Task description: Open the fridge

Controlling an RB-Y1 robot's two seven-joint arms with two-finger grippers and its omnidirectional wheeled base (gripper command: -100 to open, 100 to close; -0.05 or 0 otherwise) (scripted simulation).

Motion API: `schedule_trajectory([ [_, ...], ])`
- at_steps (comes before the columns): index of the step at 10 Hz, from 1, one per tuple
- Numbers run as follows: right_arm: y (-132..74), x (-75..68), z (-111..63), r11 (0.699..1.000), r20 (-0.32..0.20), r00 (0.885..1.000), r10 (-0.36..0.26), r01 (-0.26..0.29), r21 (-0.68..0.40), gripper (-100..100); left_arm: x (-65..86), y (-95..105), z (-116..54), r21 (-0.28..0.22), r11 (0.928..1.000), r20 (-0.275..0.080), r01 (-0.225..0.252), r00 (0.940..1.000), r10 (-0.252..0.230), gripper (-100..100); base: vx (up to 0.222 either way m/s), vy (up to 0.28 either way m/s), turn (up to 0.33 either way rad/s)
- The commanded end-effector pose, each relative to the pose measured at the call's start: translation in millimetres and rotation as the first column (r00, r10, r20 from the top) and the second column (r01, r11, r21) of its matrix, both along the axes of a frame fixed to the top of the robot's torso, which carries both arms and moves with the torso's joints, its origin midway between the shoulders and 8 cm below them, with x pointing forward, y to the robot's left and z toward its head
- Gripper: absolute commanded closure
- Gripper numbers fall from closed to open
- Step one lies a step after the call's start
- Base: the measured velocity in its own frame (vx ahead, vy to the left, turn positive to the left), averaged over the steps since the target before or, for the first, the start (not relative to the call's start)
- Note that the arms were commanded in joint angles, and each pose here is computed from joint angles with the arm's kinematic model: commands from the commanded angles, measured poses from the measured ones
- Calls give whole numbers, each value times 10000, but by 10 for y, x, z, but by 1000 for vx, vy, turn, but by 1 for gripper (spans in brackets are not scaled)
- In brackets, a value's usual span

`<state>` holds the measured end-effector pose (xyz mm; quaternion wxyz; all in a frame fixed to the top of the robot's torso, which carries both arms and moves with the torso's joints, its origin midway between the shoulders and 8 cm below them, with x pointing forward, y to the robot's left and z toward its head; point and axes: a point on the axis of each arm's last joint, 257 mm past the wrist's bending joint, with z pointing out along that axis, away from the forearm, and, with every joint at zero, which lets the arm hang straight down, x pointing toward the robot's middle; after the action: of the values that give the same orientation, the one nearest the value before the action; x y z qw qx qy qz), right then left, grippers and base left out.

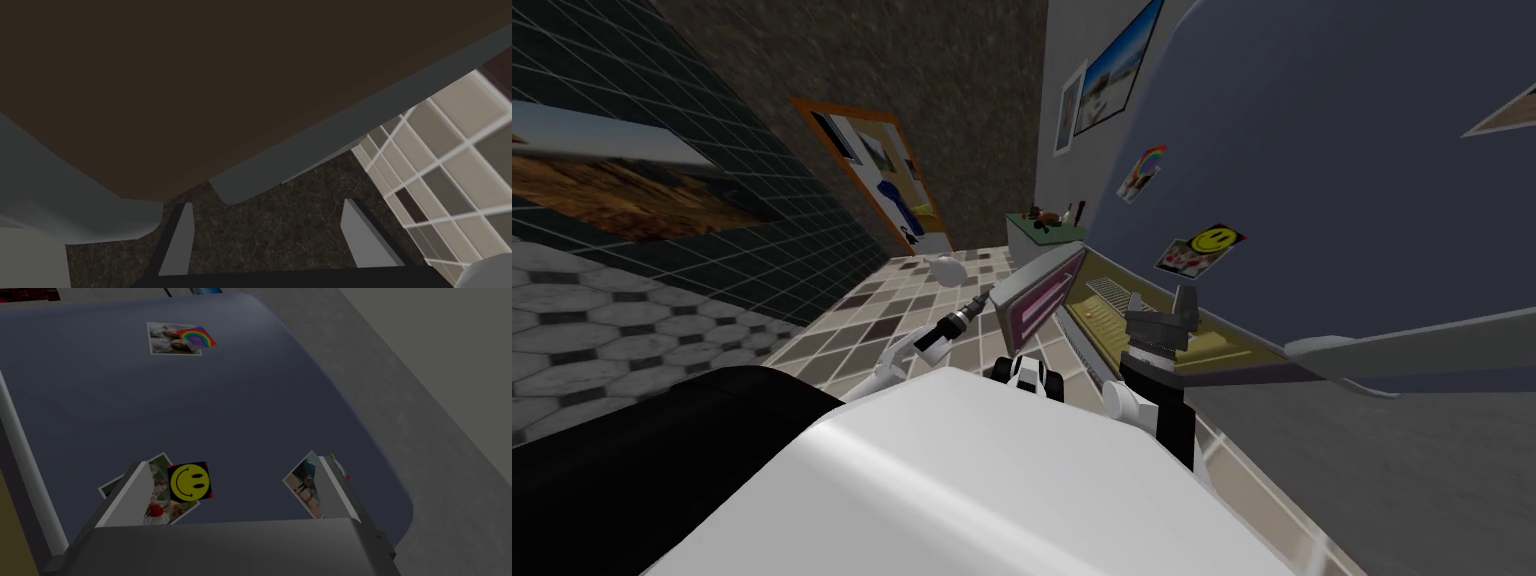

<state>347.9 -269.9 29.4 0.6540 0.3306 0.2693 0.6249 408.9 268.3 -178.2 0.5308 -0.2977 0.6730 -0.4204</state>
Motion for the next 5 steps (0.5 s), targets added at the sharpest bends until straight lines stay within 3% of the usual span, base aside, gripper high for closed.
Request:
schedule_trajectory([
  [1,0,0,0,10000,0,10000,1,-1,1,0,1,22,-27,26,10000,-69,-52,10000,53,0,0,0,0],
  [5,0,0,0,10000,0,10000,0,0,0,0,0,28,-34,32,10000,-87,-65,9999,66,0,-4,-1,0],
])
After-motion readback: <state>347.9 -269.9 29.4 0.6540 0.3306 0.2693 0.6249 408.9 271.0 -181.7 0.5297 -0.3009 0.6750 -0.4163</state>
